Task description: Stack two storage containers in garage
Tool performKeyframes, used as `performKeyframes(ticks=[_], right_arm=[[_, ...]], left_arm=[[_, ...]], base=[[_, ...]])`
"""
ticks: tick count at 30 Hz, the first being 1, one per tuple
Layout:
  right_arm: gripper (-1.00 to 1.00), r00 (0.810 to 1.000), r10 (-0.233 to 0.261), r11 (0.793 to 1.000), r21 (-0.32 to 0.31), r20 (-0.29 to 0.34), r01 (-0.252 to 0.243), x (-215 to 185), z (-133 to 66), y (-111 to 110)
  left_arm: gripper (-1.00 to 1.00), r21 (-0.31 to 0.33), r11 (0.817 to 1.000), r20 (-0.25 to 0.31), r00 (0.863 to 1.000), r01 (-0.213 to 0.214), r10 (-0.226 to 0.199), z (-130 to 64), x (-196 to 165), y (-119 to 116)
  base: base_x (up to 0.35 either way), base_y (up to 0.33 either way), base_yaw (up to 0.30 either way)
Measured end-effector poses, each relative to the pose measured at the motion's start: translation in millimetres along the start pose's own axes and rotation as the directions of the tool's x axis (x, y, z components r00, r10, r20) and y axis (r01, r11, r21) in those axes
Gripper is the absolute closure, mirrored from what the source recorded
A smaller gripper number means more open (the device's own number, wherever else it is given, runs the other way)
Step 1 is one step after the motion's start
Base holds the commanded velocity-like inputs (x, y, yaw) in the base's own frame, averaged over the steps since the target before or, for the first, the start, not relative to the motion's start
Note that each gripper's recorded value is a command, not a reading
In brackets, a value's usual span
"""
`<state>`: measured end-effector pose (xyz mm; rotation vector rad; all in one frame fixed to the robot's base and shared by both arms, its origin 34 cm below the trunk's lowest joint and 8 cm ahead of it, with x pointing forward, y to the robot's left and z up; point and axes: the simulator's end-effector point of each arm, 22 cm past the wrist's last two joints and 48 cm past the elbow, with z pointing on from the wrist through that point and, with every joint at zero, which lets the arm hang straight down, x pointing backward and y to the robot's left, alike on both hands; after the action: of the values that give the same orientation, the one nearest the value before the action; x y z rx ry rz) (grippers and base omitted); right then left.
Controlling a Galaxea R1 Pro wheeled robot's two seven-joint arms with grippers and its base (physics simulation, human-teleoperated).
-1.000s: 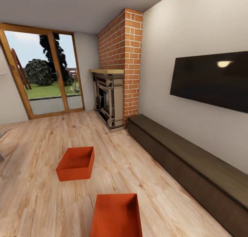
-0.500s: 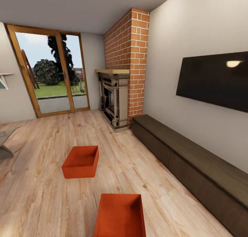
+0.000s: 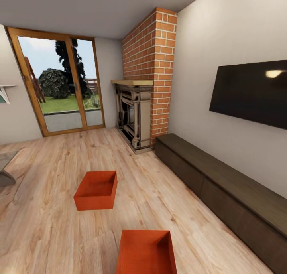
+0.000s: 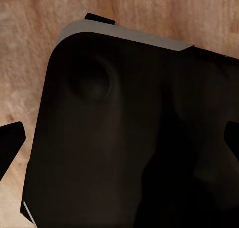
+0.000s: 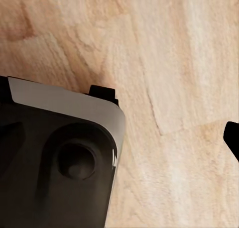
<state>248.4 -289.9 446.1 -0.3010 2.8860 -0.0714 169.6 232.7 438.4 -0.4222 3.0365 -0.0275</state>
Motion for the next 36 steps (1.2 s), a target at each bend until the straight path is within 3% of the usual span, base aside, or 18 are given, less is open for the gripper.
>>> performKeyframes(ticks=[14,36], right_arm=[[-1.0,1.0,0.005,1.0,0.002,-0.002,-0.005,-0.3,0.2,3.4],[-1.0,1.0,0.003,1.0,0.004,-0.005,-0.003,0.5,0.1,1.4]], left_arm=[[-1.0,0.0,1.0,0.0,1.0,0.002,-0.002,0.1,-0.1,0.0],[-1.0,0.0,1.0,-0.001,1.0,0.003,-0.003,0.1,0.1,0.1]], base=[[0.009,0.007,-0.149],[0.0,0.0,-0.005]])
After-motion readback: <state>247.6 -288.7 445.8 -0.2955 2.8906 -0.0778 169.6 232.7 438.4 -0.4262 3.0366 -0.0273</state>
